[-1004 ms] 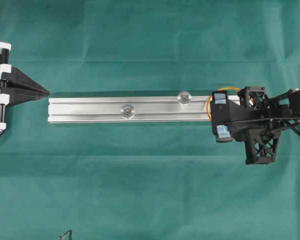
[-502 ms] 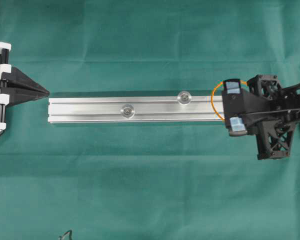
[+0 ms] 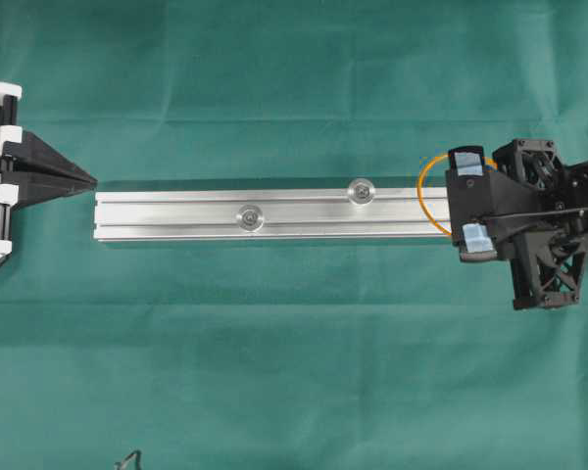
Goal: Hook the rubber onto the shaft.
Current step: 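Lift the band with the right gripper and carry it left along the rail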
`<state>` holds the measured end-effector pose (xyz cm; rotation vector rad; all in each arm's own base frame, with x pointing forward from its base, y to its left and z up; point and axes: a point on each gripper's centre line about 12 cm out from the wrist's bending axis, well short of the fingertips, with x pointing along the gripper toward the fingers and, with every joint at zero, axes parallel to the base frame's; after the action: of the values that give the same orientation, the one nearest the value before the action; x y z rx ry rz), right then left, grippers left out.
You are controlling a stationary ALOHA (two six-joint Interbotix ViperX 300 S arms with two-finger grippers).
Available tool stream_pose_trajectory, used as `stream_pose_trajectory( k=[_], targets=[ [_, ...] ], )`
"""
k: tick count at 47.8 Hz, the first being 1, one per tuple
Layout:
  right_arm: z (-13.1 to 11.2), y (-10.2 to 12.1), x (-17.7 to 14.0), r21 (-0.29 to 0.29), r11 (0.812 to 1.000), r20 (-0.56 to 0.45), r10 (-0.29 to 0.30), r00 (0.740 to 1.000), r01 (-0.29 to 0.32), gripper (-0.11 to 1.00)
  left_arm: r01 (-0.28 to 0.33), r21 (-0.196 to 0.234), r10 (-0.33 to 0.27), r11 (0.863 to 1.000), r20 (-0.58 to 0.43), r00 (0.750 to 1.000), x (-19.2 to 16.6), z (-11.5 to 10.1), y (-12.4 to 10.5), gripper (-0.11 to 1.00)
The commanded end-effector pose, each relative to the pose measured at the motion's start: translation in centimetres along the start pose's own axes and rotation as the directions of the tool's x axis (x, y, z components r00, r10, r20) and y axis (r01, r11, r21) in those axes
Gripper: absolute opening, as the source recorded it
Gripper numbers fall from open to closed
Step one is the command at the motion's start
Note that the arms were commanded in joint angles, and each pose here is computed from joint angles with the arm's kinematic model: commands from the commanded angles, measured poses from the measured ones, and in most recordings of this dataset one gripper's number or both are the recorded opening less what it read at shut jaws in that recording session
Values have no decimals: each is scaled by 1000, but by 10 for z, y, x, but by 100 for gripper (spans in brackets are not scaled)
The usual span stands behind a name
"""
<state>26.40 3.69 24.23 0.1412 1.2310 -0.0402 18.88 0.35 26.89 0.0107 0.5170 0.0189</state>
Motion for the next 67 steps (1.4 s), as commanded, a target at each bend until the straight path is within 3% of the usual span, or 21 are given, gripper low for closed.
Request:
stream_pose_trajectory(
  k=[1, 24, 67],
  targets=[
    [7, 1, -11, -1, 1000, 40, 7, 999, -7, 7, 0, 2, 0, 1000, 23, 1000, -2, 10, 0, 0],
    [18, 3, -9, -4, 1000, 41, 2, 999, -2, 7, 0, 2, 0, 1000, 23, 1000, -2, 10, 0, 0],
    [100, 9, 12, -1, 999, 59, -34, 998, 35, 7, 0, 2, 0, 1000, 23, 1000, -2, 10, 0, 0]
  ],
)
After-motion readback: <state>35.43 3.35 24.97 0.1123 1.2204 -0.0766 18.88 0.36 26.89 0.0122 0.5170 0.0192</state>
